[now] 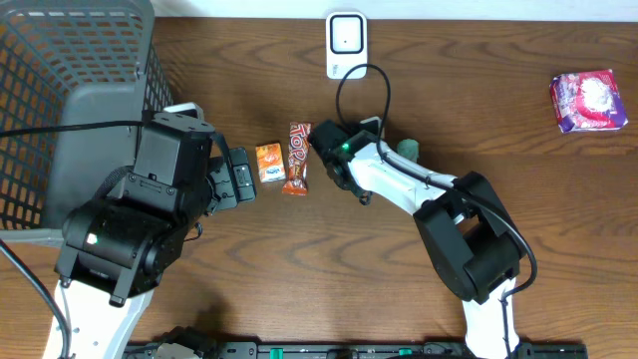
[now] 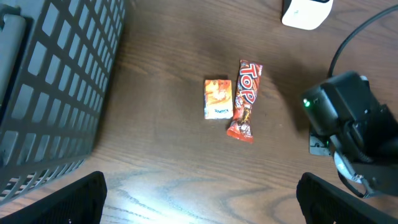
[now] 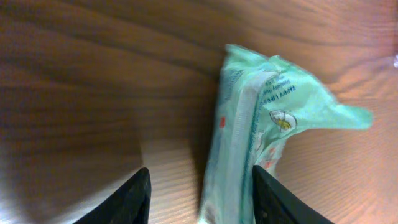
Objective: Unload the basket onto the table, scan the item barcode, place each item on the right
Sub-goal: 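Lift the mint-green packet and hold it before the white scanner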
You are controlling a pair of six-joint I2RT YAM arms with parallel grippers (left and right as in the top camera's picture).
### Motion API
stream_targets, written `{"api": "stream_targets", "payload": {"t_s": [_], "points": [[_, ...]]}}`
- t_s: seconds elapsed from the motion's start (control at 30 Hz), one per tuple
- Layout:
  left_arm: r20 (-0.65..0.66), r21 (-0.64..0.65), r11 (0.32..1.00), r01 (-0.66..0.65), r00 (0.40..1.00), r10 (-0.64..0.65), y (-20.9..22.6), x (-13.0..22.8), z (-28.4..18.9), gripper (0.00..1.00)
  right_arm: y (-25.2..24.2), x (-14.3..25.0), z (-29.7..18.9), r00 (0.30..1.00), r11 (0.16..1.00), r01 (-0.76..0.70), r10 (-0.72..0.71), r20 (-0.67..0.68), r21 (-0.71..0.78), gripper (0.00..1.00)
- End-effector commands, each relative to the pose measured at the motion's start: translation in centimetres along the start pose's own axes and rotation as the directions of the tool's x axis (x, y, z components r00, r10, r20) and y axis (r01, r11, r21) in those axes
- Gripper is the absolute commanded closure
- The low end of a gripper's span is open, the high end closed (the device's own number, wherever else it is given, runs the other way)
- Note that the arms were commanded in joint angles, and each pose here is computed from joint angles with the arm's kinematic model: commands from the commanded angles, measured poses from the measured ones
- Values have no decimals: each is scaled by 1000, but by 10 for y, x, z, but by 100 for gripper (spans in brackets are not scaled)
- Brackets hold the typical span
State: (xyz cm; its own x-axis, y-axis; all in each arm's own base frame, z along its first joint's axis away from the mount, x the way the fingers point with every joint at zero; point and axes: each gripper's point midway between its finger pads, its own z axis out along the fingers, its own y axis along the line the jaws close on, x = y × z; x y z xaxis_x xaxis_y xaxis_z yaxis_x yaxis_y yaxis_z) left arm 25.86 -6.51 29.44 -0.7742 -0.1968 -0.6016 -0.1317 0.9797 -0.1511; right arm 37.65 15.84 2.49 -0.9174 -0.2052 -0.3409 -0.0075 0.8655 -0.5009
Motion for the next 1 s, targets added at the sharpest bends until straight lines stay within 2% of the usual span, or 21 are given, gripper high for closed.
{"api": "stream_targets", "payload": {"t_s": [0.0, 0.17, 0.23, 0.3, 0.37, 0.43, 0.5, 0.63, 0.83, 0.97], "points": [[5, -5, 1000, 4, 1000, -4, 1, -1, -1, 2, 6, -31, -24, 998, 989, -67, 68, -3, -133, 52], [5, -5, 1000, 4, 1000, -4, 1, -1, -1, 2, -8, -79, -64, 1000, 934, -18, 13, -14, -357, 45], [5, -5, 1000, 4, 1000, -4, 1, -1, -1, 2, -17, -90, -78, 999, 884, -20, 3, -37, -467, 36], [5, -5, 1000, 4, 1000, -4, 1, -1, -1, 2, -42, -89, -76, 992, 853, -87, 29, -120, -515, 21], [5, -5, 1000, 4, 1000, -4, 1, -1, -1, 2, -54, -80, -69, 984, 824, -104, 5, -176, -556, 19], [6, -5, 1000, 4, 1000, -4, 1, -1, -1, 2, -62, -69, -60, 969, 801, -148, 2, -245, -579, 22], [5, -5, 1000, 4, 1000, -4, 1, -1, -1, 2, -65, -56, -50, 951, 779, -196, 3, -309, -596, 31], [5, -5, 1000, 4, 1000, -4, 1, -1, -1, 2, -55, -32, -28, 927, 763, -232, -15, -375, -604, 33], [5, -5, 1000, 4, 1000, -4, 1, -1, -1, 2, -25, -6, 0, 923, 763, -224, -34, -383, -607, 36], [5, -5, 1000, 4, 1000, -4, 1, -1, -1, 2, -8, 5, 11, 922, 761, -241, -14, -387, -602, 59]]}}
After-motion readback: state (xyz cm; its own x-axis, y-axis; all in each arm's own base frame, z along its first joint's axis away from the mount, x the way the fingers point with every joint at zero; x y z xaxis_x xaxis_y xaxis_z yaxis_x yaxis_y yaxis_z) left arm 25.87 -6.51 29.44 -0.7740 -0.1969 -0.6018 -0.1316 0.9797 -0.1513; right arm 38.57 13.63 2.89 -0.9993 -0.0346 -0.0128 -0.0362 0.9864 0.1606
